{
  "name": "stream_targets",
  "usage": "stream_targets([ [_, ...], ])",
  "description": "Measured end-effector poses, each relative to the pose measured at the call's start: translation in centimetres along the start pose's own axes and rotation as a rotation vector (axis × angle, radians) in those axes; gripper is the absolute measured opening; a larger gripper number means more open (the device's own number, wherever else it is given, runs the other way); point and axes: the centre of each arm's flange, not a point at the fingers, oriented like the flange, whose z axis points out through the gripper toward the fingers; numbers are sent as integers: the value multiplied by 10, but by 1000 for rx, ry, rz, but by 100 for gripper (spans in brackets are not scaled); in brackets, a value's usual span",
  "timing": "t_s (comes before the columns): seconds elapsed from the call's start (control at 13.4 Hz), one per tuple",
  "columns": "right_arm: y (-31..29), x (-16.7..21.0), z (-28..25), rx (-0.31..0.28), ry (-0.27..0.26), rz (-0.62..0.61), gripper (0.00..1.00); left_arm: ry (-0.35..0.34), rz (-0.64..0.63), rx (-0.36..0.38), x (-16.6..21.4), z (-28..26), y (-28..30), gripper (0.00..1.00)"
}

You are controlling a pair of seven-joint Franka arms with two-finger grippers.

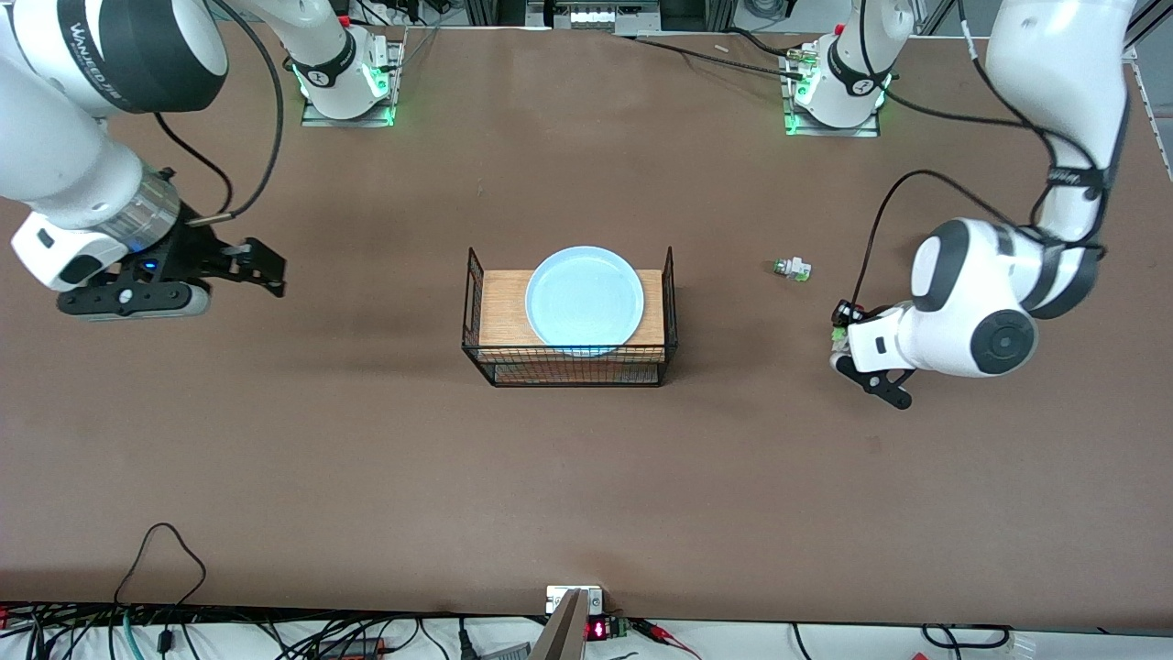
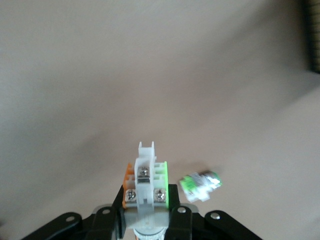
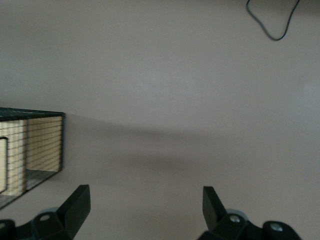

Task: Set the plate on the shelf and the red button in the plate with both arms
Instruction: 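Carry the red-and-white switch with the left gripper over the plate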

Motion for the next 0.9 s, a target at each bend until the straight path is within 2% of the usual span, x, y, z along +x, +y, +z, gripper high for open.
stream_targets([
  [0.15, 19, -1, -7, -53, 14, -10, 100, -8, -60, -6, 2, -44, 49, 34],
  [0.37, 75, -7, -18, -66, 21, 4, 100, 39, -158, -12, 5, -98, 153, 34],
  [0.6, 102, -18, -6, -59, -62, 12, 100, 75, -281, -177, 6, -128, 235, 34],
  [0.82, 78, -19, 9, -37, -90, -25, 99, 133, -365, -245, 20, -131, 294, 34],
  [0.9, 68, -19, 9, -3, -89, -22, 99, 164, -392, -263, 30, -124, 311, 34],
])
